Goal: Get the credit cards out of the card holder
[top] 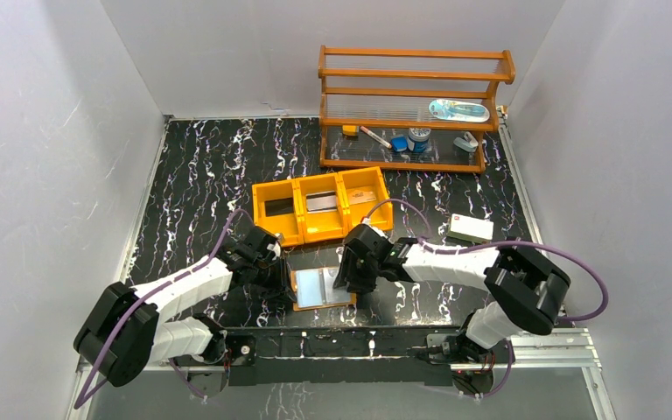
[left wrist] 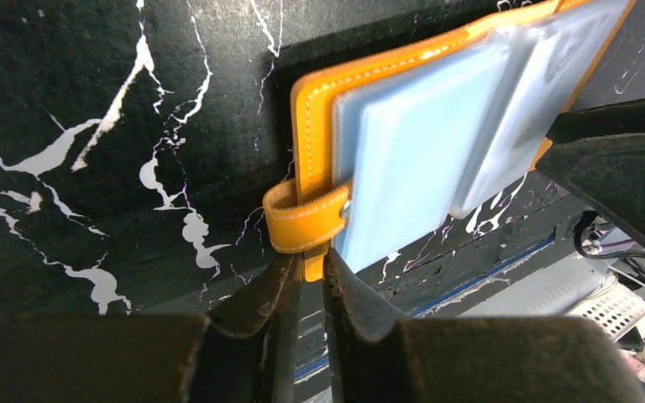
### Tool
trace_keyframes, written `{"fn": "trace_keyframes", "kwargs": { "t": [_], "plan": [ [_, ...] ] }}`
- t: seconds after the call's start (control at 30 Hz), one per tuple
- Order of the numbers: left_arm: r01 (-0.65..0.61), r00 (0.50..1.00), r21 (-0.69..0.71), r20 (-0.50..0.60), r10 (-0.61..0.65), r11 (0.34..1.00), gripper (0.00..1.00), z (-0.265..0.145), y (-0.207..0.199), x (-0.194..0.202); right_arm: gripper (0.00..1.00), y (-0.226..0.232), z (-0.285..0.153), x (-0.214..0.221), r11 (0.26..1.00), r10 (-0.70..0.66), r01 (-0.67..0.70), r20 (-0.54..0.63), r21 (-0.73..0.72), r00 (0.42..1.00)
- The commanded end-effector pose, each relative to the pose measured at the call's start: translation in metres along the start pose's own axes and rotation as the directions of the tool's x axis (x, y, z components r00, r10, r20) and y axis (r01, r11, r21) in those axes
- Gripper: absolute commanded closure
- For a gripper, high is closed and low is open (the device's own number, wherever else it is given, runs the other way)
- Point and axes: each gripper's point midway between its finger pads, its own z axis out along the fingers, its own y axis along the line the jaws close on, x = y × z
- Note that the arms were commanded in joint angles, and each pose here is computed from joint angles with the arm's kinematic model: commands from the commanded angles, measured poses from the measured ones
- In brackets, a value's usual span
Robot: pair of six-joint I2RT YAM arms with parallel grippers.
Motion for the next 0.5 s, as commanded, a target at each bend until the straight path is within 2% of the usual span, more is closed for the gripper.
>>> {"fn": "trace_keyframes", "kwargs": {
  "t": [0.0, 0.27, 0.47],
  "plan": [
    [-0.017, 1.0, 0.041, 0.009, 0.017, 0.999, 0.85, -0.006, -0.013, -0.005, 0.48, 0.011, 0.005, 0.001, 0.999, -0.025, 0.024, -0.021, -0.023, 0.999],
    [-0.022, 1.0, 0.04, 0.001, 0.022, 0.999, 0.86, -0.005, -0.014, -0.006, 0.56, 0.02, 0.001, -0.001, 0.998, -0.042, 0.041, -0.014, -0.053, 0.999],
    [-0.025, 1.0, 0.037, -0.004, 0.025, 0.999, 0.86, -0.004, -0.014, -0.006, 0.58, 0.051, -0.018, -0.008, 0.981, -0.061, 0.063, 0.016, -0.185, 0.998]
  ]
}}
